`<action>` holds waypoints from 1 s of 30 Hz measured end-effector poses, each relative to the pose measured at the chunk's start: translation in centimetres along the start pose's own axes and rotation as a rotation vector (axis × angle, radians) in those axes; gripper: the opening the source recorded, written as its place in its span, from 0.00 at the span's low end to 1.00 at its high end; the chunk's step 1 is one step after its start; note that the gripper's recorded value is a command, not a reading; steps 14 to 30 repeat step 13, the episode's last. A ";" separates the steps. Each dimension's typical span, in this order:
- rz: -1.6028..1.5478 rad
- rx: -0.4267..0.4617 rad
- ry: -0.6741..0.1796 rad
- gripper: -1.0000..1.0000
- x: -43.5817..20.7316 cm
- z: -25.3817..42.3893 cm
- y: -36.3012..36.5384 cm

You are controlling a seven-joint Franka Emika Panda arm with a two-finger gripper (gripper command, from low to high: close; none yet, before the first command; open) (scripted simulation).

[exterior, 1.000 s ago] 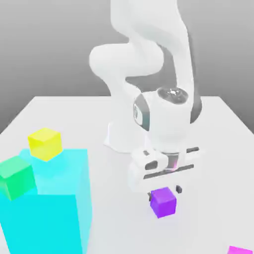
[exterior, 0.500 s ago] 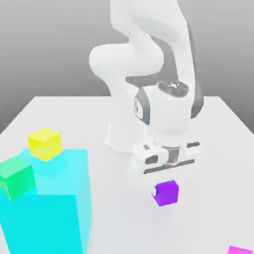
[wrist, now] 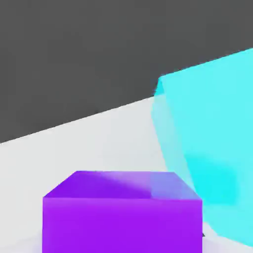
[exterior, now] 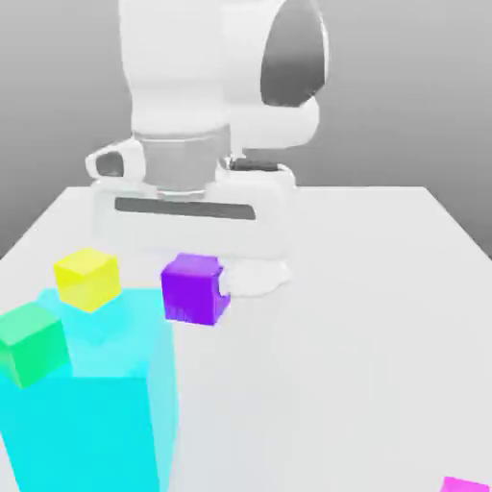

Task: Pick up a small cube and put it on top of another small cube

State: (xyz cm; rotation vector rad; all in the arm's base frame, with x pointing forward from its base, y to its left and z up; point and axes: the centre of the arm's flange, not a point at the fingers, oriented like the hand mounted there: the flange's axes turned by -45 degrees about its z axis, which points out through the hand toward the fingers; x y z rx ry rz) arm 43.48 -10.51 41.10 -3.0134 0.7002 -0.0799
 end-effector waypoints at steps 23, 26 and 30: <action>0.282 -0.056 -0.031 1.00 -0.4 0.4 8.9; 0.282 -0.056 -0.031 1.00 -0.4 0.4 8.9; 0.282 -0.056 -0.031 1.00 -0.4 0.4 8.9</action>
